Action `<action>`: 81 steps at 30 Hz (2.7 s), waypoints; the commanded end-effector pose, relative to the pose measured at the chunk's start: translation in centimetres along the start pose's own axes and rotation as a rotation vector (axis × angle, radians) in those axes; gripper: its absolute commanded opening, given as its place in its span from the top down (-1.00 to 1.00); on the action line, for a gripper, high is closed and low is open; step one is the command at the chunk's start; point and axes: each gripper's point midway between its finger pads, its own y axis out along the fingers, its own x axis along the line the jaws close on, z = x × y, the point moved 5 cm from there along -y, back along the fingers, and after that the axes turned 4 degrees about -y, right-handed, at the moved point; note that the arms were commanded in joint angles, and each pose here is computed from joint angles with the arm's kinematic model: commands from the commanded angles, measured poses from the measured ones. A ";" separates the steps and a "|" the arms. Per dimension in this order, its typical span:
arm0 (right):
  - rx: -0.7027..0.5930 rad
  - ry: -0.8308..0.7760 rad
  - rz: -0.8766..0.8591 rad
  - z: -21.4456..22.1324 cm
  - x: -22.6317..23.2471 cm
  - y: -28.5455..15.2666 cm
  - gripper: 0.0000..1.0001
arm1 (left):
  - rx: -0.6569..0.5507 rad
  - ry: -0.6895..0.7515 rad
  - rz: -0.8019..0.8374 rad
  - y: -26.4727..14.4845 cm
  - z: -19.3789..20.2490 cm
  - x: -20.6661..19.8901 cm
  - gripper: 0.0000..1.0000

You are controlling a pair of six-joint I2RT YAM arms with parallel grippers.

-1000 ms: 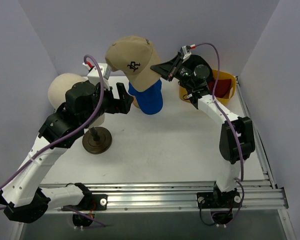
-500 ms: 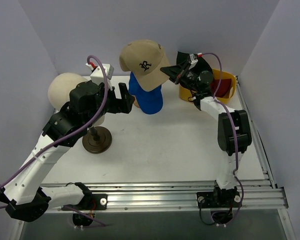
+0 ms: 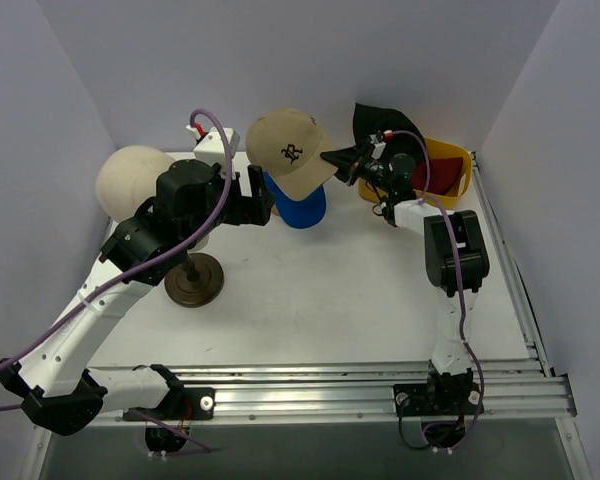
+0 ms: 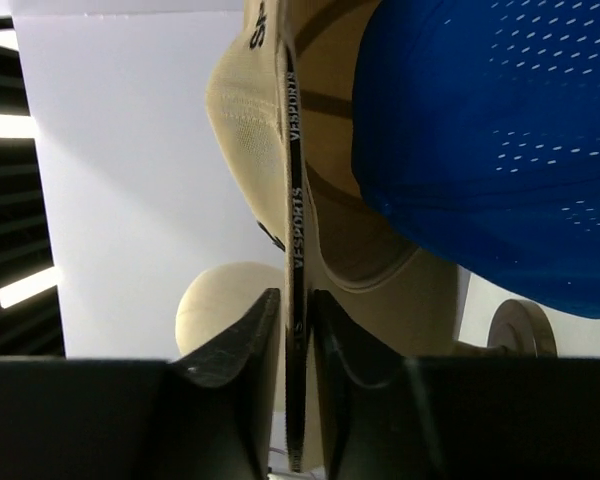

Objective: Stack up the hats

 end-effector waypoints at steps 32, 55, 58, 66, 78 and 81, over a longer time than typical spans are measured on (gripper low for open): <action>-0.164 -0.494 0.349 -3.2 -2.3 -3.4 0.23 | -0.063 -0.023 0.020 0.1 -1.5 -0.6 -0.88; -0.252 -0.826 0.751 -2.6 1.0 -4.1 -0.07 | -0.061 -0.049 -0.005 0.1 0.4 0.4 -0.88; -0.213 -0.945 0.690 -1.3 3.8 -1.3 -0.26 | -0.061 -0.051 0.003 0.0 0.2 0.3 -0.88; -0.152 -1.068 0.643 -0.6 4.6 4.7 -0.54 | -0.068 -0.066 0.004 -0.6 1.2 0.5 -0.88; 0.074 -1.311 0.748 0.7 -0.6 7.4 -0.91 | -0.093 -0.100 0.005 -1.3 4.1 1.6 -0.88; 0.205 -1.378 0.761 0.7 -2.2 7.1 -0.86 | -0.107 -0.101 0.004 -1.6 3.6 1.5 -0.88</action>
